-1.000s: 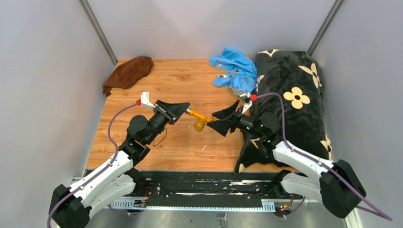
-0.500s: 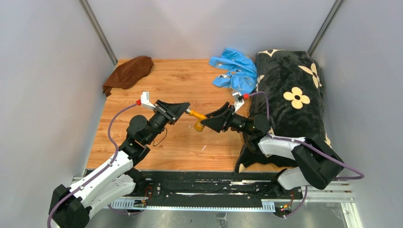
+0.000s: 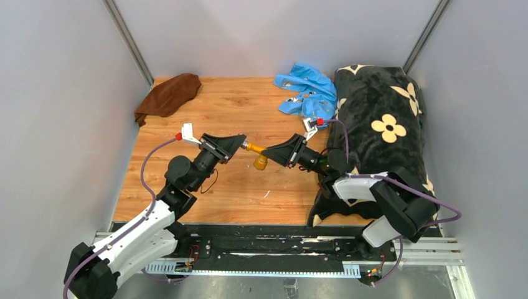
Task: Install the water faucets
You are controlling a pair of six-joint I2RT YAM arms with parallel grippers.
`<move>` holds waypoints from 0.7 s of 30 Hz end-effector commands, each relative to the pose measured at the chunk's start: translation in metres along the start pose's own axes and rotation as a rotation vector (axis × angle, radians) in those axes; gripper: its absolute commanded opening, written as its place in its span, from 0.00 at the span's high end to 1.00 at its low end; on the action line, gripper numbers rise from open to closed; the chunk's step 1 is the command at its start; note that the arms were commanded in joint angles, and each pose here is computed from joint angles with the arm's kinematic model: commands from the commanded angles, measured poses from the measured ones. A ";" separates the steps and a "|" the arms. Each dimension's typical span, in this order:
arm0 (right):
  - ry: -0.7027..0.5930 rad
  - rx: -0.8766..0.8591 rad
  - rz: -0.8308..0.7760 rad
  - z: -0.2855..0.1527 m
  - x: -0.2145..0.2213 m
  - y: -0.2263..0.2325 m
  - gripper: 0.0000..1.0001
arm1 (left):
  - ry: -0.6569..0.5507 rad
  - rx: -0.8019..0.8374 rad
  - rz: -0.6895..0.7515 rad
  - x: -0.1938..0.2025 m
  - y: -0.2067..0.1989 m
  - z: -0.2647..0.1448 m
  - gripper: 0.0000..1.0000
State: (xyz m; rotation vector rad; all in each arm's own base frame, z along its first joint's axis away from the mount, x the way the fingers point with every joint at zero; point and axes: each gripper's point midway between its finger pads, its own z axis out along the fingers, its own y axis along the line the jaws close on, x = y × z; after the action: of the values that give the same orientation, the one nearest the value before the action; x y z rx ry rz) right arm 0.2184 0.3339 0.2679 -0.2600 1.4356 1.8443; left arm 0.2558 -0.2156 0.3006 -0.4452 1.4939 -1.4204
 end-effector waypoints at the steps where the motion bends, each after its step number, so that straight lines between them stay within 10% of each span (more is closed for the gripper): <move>1: 0.059 -0.088 0.326 0.006 0.003 0.032 1.00 | -0.083 0.216 0.041 -0.014 -0.038 -0.011 1.00; 12: 0.085 -0.095 0.513 0.006 0.000 0.043 0.99 | -0.122 0.302 0.038 -0.015 -0.040 -0.015 1.00; 13: 0.070 -0.088 0.498 0.004 -0.001 0.041 0.95 | -0.123 0.296 0.038 -0.016 -0.039 -0.015 1.00; 16: 0.036 -0.031 0.469 -0.009 -0.006 0.023 0.38 | -0.112 0.258 0.070 -0.016 -0.039 -0.013 1.00; 21: -0.025 0.139 0.418 -0.053 -0.013 -0.016 0.30 | -0.067 0.140 0.217 -0.019 -0.036 -0.011 1.00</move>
State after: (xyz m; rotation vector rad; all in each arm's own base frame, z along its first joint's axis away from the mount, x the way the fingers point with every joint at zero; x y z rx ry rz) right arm 0.2178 0.3107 0.2619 0.1321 1.6504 2.1561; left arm 0.2446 -0.2107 0.3084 -0.3109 1.3474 -1.4204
